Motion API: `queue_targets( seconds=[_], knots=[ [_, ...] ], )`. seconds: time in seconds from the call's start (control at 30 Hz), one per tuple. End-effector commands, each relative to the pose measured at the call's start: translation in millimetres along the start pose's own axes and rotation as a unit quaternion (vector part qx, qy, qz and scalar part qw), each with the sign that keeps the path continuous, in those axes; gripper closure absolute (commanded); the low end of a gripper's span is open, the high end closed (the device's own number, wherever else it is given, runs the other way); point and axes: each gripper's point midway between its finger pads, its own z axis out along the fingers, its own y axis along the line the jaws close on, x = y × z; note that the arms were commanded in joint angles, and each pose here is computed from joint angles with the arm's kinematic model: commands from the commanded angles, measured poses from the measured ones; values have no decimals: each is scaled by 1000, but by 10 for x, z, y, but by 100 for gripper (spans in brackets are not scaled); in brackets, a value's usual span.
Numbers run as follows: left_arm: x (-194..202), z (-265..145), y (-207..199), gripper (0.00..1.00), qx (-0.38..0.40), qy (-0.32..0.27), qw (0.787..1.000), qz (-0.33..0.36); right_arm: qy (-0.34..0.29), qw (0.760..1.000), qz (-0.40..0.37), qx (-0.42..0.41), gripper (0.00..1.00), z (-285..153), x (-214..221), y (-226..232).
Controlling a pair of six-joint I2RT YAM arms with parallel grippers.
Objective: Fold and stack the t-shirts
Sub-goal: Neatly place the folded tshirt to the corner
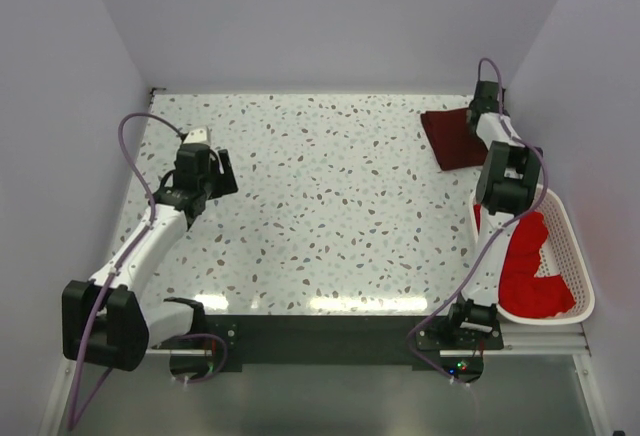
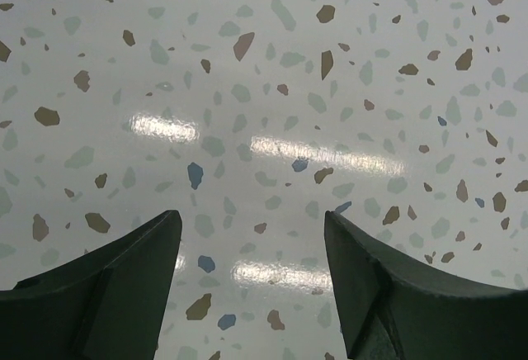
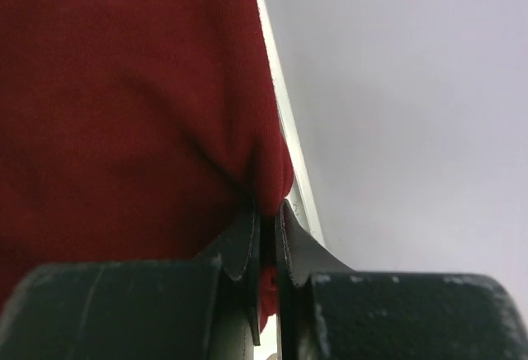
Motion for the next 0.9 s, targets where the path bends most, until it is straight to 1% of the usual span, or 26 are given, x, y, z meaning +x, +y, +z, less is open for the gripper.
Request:
queue_targets(
  seconds=[0.0, 0.13, 0.2, 0.37, 0.6, 0.63, 0.8, 0.83, 0.87],
  knots=[
    [-195, -32, -69, 25, 11, -21, 1000, 2, -33, 998, 21, 51, 100, -29, -268, -192],
    [-193, -26, -98, 25, 18, -19, 1000, 2, -28, 997, 30, 61, 100, -20, -245, -239],
    [-181, -31, -99, 26, 20, -18, 1000, 3, -23, 995, 36, 85, 100, -31, -221, -325],
    [-194, -49, -105, 26, 22, -21, 1000, 2, -11, 993, 49, 110, 100, -38, -144, -439],
    [-198, -51, -131, 26, 30, -21, 999, 2, 10, 985, 55, 165, 100, -52, 4, -609],
    [-201, -54, -132, 26, 30, -22, 999, 2, 14, 982, 58, 182, 99, -71, 22, -667],
    [-184, -42, -129, 26, 29, -19, 999, 3, 18, 977, 71, 200, 94, -75, 31, -735],
    [-194, -47, -131, 26, 29, -21, 999, 3, 19, 976, 73, 205, 93, -89, 25, -767],
    [-197, -50, -131, 26, 30, -21, 999, 2, 21, 976, 74, 205, 86, -81, 36, -758]
  ],
)
